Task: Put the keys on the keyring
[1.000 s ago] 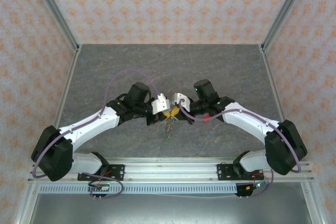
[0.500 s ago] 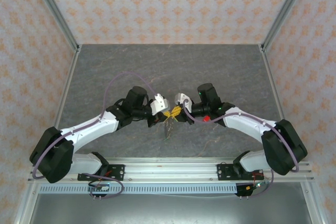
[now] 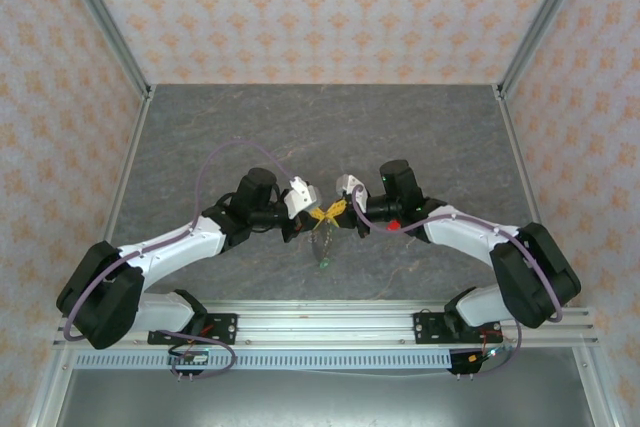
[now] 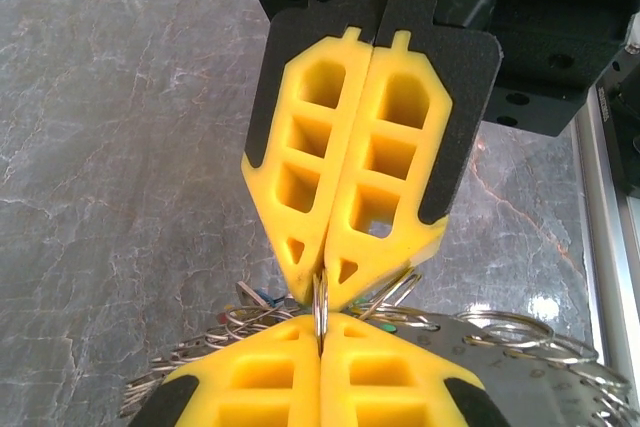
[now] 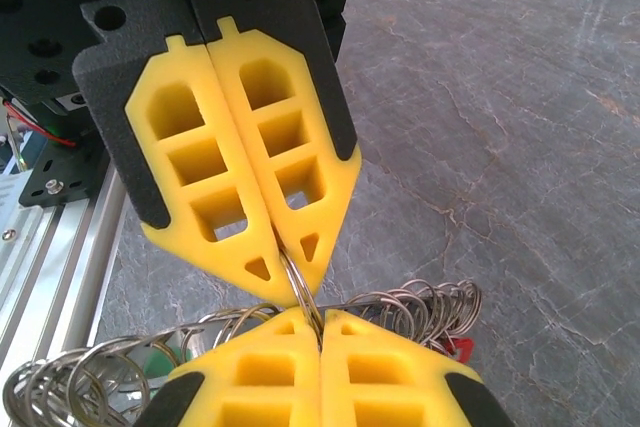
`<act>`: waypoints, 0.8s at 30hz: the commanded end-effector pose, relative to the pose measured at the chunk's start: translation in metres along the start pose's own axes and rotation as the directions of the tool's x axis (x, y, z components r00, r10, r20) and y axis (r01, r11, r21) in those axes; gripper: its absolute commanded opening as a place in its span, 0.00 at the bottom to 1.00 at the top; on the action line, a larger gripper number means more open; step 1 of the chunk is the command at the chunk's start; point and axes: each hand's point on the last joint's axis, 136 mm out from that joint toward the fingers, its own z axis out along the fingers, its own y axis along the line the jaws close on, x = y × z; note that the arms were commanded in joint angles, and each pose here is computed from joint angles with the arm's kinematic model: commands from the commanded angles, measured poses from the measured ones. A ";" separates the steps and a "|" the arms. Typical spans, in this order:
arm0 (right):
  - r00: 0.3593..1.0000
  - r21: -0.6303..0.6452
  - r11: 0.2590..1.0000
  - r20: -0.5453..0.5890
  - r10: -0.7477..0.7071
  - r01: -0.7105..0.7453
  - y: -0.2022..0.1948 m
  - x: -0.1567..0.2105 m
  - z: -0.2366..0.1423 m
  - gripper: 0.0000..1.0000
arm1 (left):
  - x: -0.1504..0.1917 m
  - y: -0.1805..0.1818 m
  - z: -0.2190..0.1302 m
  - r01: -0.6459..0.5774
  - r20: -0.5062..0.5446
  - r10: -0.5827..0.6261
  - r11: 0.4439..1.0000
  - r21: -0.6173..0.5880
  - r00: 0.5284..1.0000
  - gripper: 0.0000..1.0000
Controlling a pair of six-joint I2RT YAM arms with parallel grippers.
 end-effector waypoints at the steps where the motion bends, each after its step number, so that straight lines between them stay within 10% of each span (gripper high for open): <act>1: 0.998 -0.017 0.998 0.001 -0.061 0.061 0.002 -0.020 -0.005 0.00 | -0.020 -0.005 -0.008 -0.093 0.014 0.093 0.996 0.008 0.996 0.10; 13: 0.982 -0.068 0.988 -0.117 -0.147 0.139 0.016 -0.029 -0.011 0.00 | -0.012 -0.001 -0.006 -0.149 -0.110 0.152 0.988 0.031 0.982 0.20; 24: 0.977 -0.067 0.980 -0.095 -0.192 0.186 0.023 -0.046 -0.015 0.00 | -0.004 0.001 -0.003 -0.153 -0.159 0.157 0.988 0.033 0.975 0.00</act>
